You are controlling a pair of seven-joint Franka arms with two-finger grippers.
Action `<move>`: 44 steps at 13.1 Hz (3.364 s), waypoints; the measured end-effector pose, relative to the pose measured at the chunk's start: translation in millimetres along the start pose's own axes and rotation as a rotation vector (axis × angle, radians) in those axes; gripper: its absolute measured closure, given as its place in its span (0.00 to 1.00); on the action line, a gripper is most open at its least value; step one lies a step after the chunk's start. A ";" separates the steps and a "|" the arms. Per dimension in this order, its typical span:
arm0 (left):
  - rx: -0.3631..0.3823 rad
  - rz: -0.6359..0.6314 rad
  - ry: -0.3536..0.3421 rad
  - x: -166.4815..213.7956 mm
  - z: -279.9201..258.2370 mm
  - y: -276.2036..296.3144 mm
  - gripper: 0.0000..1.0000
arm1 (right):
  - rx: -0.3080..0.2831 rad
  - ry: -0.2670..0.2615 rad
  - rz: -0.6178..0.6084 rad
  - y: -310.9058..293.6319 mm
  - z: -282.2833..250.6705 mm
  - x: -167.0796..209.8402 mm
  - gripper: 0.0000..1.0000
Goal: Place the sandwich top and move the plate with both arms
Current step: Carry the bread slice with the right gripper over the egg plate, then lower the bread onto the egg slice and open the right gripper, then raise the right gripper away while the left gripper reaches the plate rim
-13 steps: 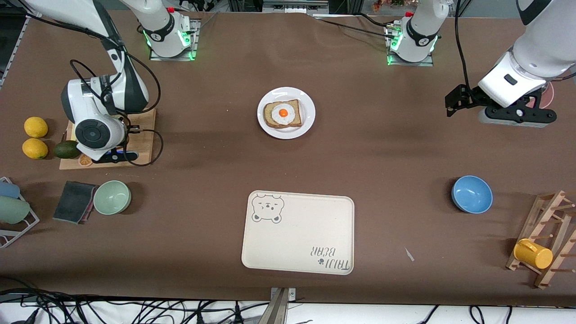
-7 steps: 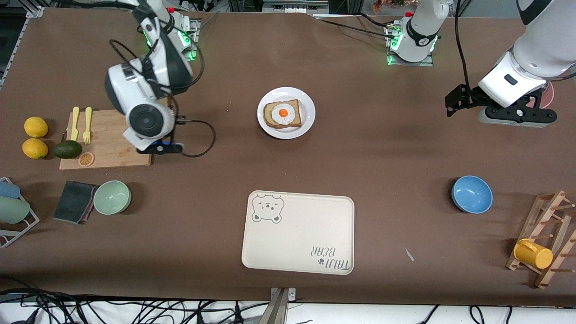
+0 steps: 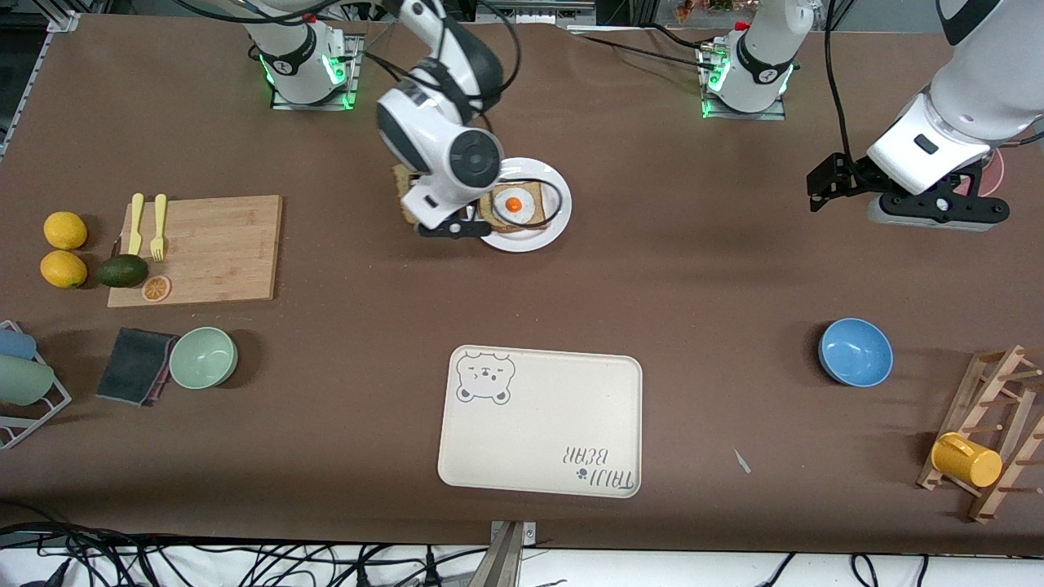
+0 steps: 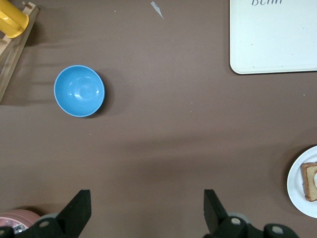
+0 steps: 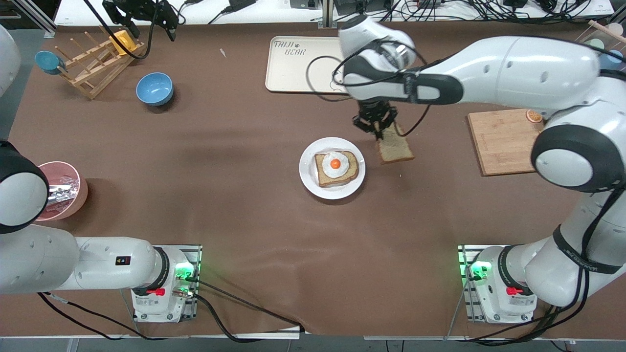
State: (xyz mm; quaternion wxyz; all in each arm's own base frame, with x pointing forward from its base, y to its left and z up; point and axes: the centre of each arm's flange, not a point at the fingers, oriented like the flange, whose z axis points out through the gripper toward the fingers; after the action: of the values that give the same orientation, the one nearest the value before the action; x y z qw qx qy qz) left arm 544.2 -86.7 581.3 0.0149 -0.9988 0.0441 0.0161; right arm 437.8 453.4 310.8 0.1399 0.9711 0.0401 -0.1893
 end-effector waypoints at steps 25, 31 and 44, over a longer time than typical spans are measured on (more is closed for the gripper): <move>0.000 0.000 -0.001 0.1 0.3 -0.1 0.00 | 0.181 0.146 -0.009 -125.2 -5.2 -3.9 0.00; -0.088 -0.010 -0.105 1.0 23.1 5.0 0.00 | 0.223 0.102 0.010 -33.5 -75.2 23.1 0.00; -0.581 0.163 -0.334 61.1 204.9 83.1 0.00 | 0.226 0.152 0.050 304.4 -153.7 30.8 0.00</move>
State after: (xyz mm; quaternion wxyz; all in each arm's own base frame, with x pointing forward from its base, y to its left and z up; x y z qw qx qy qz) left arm 591.4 -168.4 372.2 -0.2643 -0.9381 0.1143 0.1923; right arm 560.9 206.8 513.8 0.0309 0.9929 0.0050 -0.1150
